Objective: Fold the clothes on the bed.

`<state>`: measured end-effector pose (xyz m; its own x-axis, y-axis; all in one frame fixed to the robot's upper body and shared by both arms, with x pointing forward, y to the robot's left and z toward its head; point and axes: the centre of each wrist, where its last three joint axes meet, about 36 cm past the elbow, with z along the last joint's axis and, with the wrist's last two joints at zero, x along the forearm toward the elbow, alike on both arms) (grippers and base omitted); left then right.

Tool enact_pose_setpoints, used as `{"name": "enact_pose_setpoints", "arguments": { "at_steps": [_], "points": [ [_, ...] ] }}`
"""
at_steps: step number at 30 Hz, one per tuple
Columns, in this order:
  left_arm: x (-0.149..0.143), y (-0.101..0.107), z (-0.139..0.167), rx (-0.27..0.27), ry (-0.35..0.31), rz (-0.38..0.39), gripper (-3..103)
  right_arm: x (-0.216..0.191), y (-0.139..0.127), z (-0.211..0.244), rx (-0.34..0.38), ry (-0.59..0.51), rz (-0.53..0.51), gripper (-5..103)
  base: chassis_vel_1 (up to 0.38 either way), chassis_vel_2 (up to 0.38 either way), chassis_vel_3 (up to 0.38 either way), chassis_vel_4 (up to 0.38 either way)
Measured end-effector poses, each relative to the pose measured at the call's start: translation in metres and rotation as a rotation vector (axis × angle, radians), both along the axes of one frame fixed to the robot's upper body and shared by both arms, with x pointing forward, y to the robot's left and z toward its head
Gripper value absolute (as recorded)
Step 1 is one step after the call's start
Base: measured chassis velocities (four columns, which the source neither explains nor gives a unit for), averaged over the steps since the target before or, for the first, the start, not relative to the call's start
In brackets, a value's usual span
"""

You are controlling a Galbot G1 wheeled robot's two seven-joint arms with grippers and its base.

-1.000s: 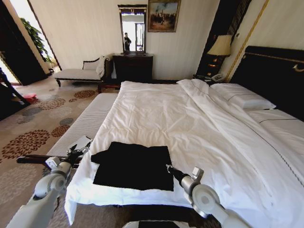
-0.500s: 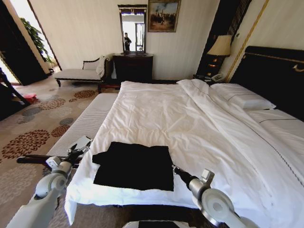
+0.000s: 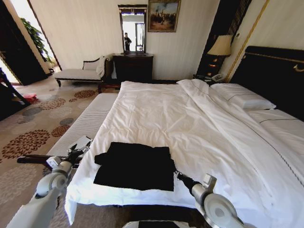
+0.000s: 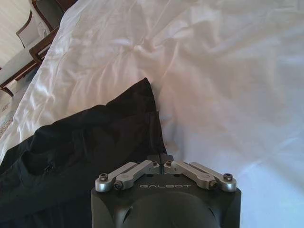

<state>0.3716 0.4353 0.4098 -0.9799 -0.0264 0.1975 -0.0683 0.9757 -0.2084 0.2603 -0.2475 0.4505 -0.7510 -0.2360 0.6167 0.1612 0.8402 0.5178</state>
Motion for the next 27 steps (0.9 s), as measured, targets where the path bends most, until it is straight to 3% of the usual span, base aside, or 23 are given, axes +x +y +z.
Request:
{"name": "enact_pose_setpoints", "arguments": {
  "at_steps": [4, 6, 8, 12, 13, 15, 16, 17, 20, 23, 25, 27],
  "points": [
    [0.000, -0.003, -0.003, -0.004, 0.002, -0.001, 100, -0.001, 0.005, -0.006, -0.006, -0.005, 0.002, -3, 0.000, 0.000, 0.000, 0.000],
    [-0.001, -0.004, -0.004, 0.000, 0.006, -0.001, 100, -0.002, 0.012, -0.011, -0.009, -0.012, 0.013, 8, 0.000, 0.000, 0.000, 0.000],
    [-0.001, -0.004, -0.005, 0.000, 0.009, -0.001, 100, -0.002, 0.014, -0.012, -0.007, -0.014, 0.018, 8, 0.000, 0.000, 0.000, 0.000],
    [-0.003, -0.003, -0.002, 0.002, 0.012, -0.001, 100, 0.001, 0.014, -0.006, -0.007, -0.040, 0.021, 24, 0.000, 0.000, 0.000, 0.000],
    [-0.002, -0.003, -0.002, 0.002, 0.013, 0.000, 100, 0.003, 0.013, -0.002, -0.006, -0.054, 0.020, 24, 0.000, 0.000, 0.000, 0.000],
    [-0.001, -0.003, 0.005, -0.019, 0.018, -0.004, 100, 0.024, 0.006, 0.029, 0.006, -0.155, -0.005, 40, 0.000, 0.000, 0.000, 0.000],
    [-0.001, -0.003, 0.005, -0.019, 0.018, -0.004, 100, 0.024, 0.006, 0.029, 0.006, -0.155, -0.005, 40, 0.000, 0.000, 0.000, 0.000],
    [0.000, -0.003, 0.007, -0.032, 0.020, -0.008, 100, 0.032, 0.004, 0.037, 0.005, -0.189, -0.014, 40, 0.000, 0.000, 0.000, 0.000],
    [0.007, -0.011, 0.010, -0.087, 0.057, -0.043, 100, 0.061, -0.003, 0.054, 0.009, -0.263, -0.041, 56, 0.000, 0.000, 0.000, 0.000],
    [0.014, -0.016, 0.005, -0.125, 0.090, -0.065, 100, 0.078, -0.007, 0.057, 0.018, -0.275, -0.059, 62, 0.000, 0.000, 0.000, 0.000],
    [0.031, -0.024, -0.003, -0.184, 0.136, -0.093, 100, 0.099, -0.011, 0.057, 0.028, -0.281, -0.077, 73, 0.000, 0.000, 0.000, 0.000],
    [0.038, -0.028, -0.007, -0.206, 0.151, -0.104, 100, 0.105, -0.013, 0.056, 0.031, -0.281, -0.081, 79, 0.000, 0.000, 0.000, 0.000]
  ]
}}
